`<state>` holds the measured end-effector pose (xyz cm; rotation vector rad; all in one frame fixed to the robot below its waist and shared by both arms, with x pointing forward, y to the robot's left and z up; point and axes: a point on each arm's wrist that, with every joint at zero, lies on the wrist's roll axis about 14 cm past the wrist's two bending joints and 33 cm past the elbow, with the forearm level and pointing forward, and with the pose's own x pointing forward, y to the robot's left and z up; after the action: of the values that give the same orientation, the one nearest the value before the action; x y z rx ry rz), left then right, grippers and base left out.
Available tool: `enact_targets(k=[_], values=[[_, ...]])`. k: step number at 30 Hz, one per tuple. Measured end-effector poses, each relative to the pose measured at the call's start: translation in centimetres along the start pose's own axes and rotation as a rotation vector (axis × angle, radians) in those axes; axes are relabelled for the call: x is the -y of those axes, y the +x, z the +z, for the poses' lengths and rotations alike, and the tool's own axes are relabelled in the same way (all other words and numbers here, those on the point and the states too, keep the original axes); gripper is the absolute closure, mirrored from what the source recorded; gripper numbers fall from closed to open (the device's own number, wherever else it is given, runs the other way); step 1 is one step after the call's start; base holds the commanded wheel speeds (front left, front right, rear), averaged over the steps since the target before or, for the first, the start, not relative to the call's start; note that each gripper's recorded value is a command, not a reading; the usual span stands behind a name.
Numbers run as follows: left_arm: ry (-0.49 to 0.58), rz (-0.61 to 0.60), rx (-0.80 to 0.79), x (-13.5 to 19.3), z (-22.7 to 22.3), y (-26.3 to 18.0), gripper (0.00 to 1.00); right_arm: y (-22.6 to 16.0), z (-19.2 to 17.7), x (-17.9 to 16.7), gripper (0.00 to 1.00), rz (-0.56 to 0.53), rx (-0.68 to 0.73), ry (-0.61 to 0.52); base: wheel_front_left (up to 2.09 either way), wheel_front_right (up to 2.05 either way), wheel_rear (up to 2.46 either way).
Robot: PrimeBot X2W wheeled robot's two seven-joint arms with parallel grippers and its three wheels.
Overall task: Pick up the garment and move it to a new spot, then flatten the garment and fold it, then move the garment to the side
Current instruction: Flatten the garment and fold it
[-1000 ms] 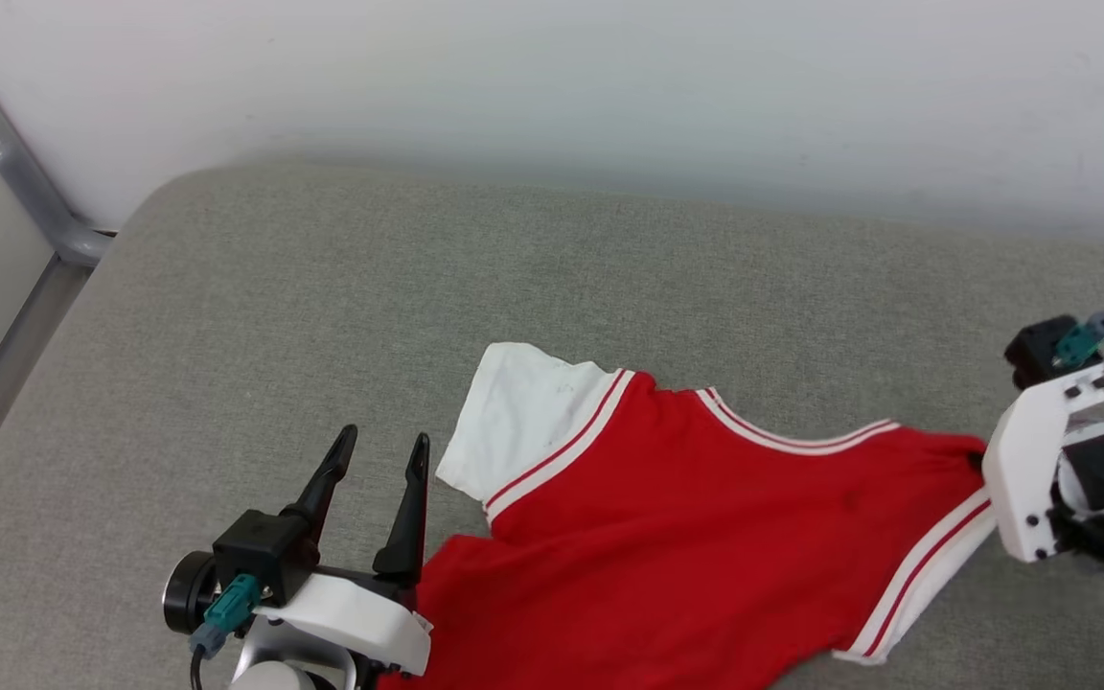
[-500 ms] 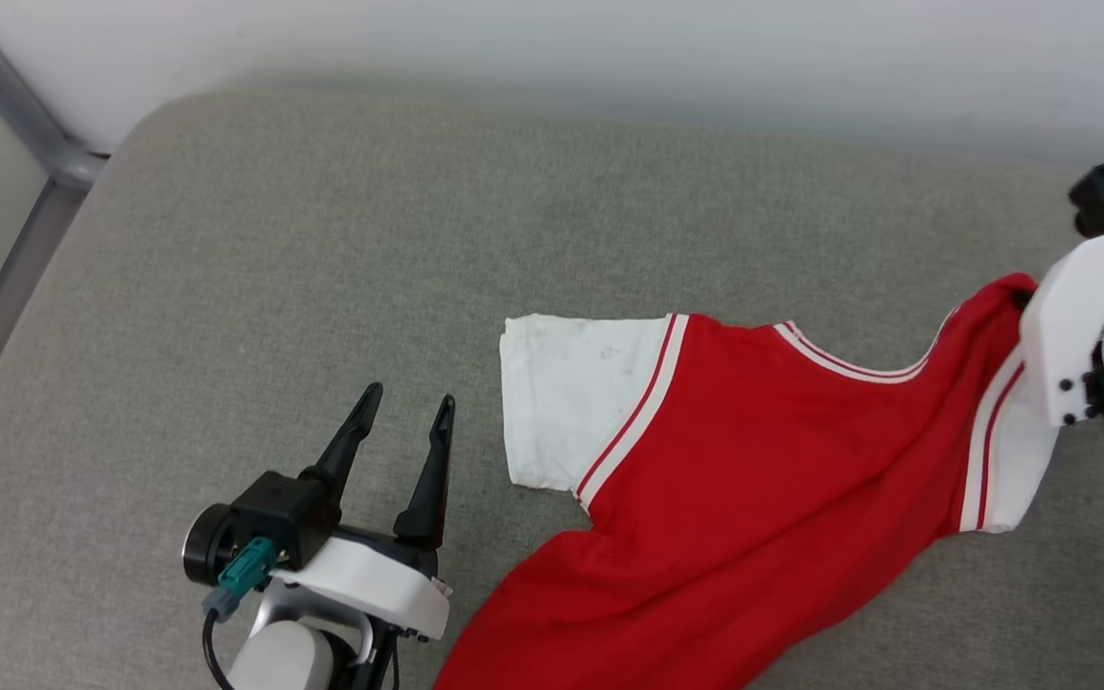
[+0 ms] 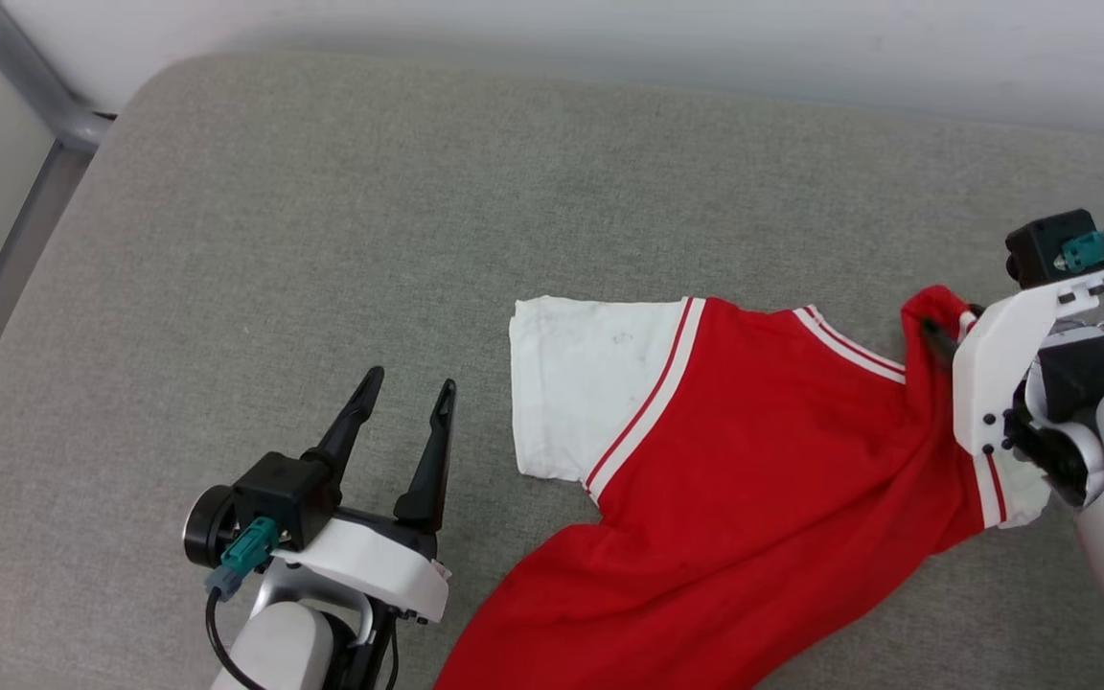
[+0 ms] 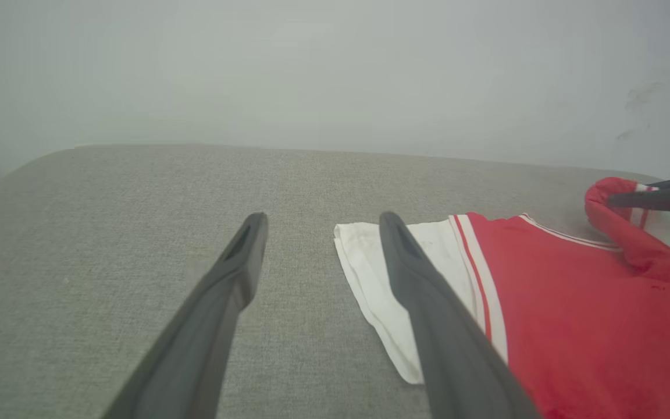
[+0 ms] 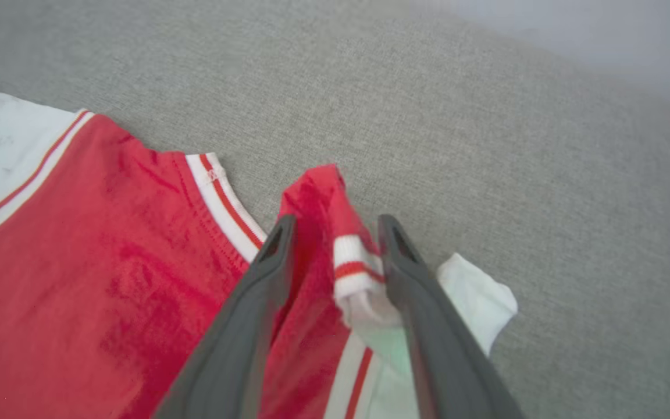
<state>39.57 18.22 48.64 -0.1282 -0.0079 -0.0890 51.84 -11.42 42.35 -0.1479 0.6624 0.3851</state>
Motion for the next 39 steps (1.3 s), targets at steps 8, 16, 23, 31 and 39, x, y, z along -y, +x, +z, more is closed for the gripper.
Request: enact_targets(k=[8,16,23,31,39], values=[[0.003,-0.010,0.027,0.5,1.0,-0.9,0.00,-4.0,3.3,1.1,0.00,-0.062,0.341,0.035,0.00,0.00,0.00],[0.014,0.002,0.057,0.6,2.0,-2.4,0.00,-9.8,3.5,1.9,0.00,-0.156,0.571,0.057,0.00,0.00,0.00],[0.020,0.024,0.064,0.2,2.2,-4.2,0.00,-14.7,0.9,1.5,0.00,-0.226,0.643,0.084,0.00,0.00,0.00],[0.029,0.026,0.058,0.2,2.2,-4.8,0.00,-18.9,-1.8,0.7,0.00,-0.284,0.663,0.147,0.00,0.00,0.00],[0.047,0.011,0.046,0.5,2.3,-4.5,0.00,-21.5,-3.1,0.0,0.00,-0.308,0.664,0.169,0.00,0.00,0.00]])
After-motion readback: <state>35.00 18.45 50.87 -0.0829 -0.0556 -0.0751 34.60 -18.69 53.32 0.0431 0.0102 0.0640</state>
